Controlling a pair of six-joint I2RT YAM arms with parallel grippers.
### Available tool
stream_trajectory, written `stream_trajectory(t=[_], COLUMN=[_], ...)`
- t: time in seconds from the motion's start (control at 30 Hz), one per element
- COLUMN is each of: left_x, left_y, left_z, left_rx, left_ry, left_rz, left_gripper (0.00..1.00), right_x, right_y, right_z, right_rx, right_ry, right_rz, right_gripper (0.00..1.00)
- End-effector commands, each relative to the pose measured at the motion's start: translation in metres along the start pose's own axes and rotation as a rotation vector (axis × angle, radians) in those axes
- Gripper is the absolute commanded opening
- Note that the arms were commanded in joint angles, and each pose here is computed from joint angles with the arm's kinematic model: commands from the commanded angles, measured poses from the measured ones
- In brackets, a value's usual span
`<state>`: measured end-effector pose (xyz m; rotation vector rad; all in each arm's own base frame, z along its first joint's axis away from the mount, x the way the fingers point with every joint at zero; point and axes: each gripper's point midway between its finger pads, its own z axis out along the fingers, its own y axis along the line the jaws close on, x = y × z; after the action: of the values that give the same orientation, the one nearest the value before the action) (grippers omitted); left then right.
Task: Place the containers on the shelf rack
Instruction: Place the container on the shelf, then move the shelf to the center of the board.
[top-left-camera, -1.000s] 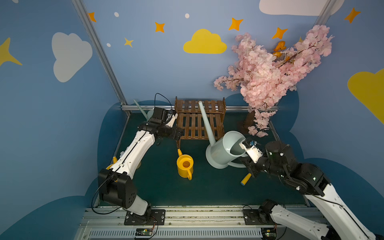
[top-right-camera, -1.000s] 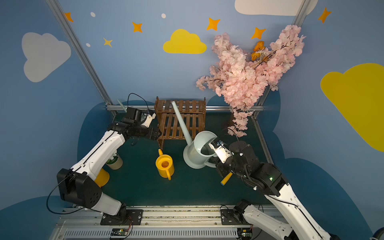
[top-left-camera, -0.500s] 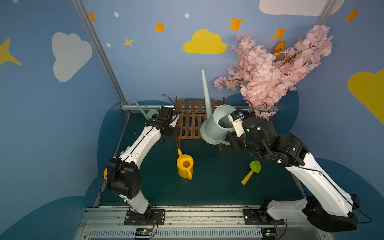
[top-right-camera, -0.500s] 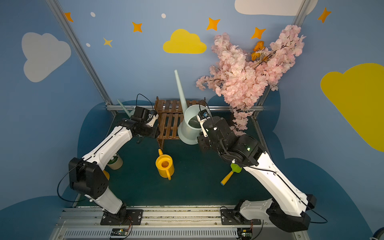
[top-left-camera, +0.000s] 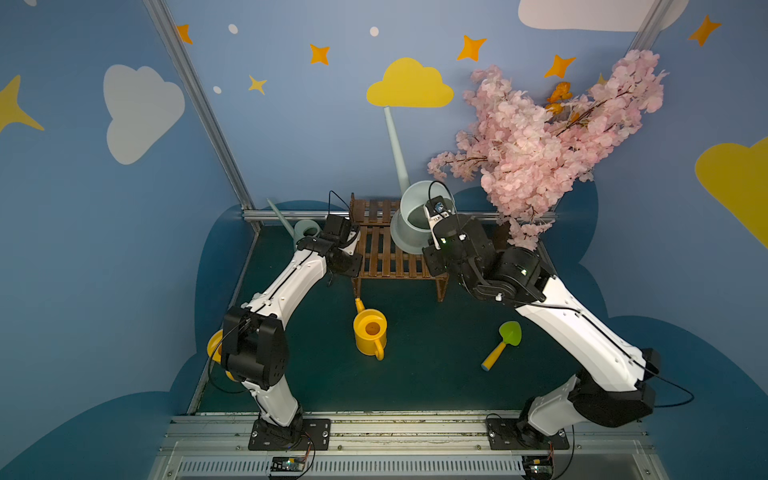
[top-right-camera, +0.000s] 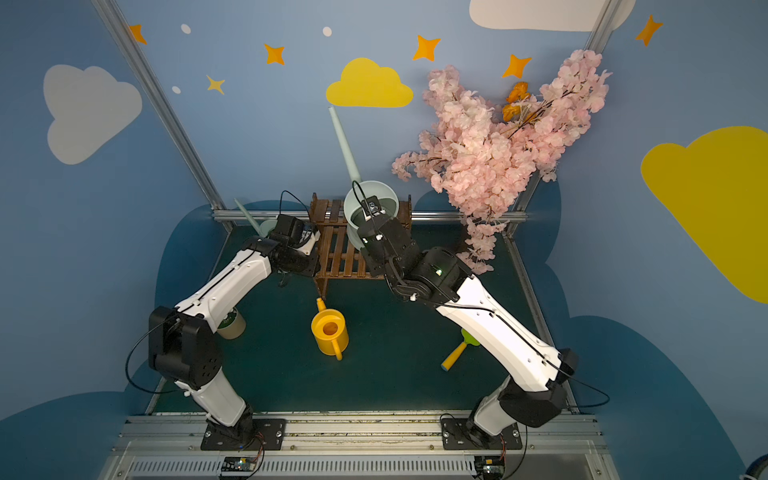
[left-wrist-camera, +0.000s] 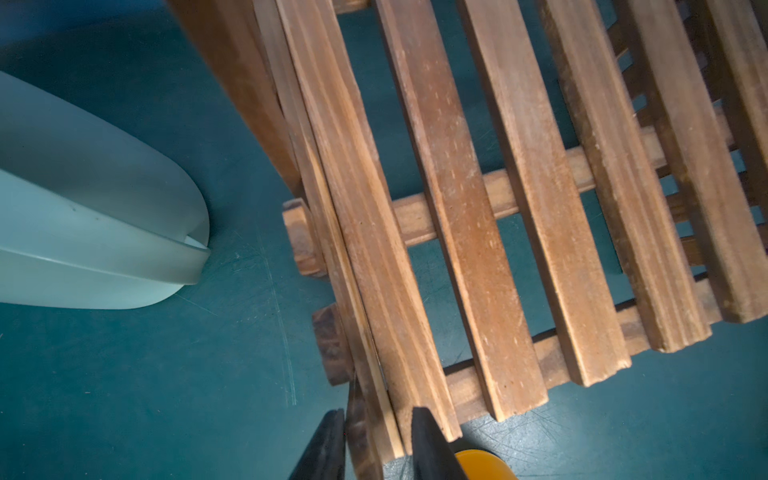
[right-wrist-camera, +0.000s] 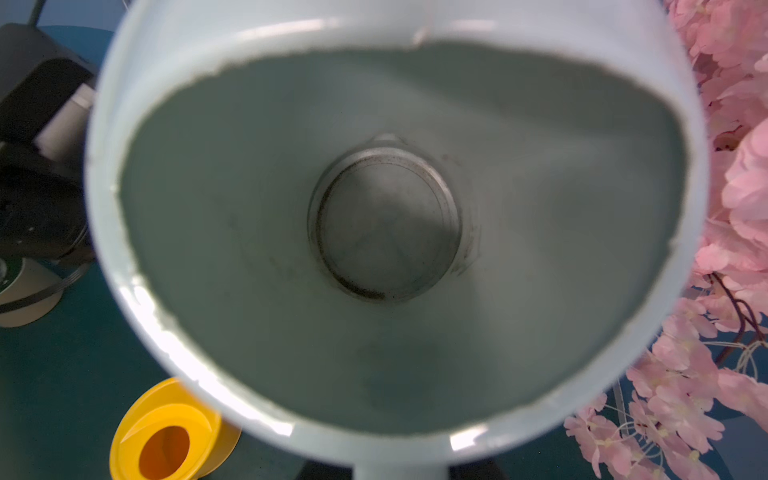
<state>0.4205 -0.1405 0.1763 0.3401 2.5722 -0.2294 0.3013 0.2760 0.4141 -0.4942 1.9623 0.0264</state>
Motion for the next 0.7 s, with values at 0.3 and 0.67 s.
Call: stream_trajectory(t=[0.3,0.67], left_x=[0.01,0.024], left_y=[-0.014,-0.039], left_z=[0.007,0.002], left_rx=[0.039,0.125], left_ry=[0.039,0.061], left_rz=[-0.001,-0.009], left_gripper=[0.17,0.15], right_x=[-0.057,-0.065], right_y=[-0.045,-0.065], right_z=[0.014,0.038], right_rx=[0.214,0.219], right_ry=[-0.164,-0.134], right_rz=[0.203,0.348], right_gripper=[0.0,0.0])
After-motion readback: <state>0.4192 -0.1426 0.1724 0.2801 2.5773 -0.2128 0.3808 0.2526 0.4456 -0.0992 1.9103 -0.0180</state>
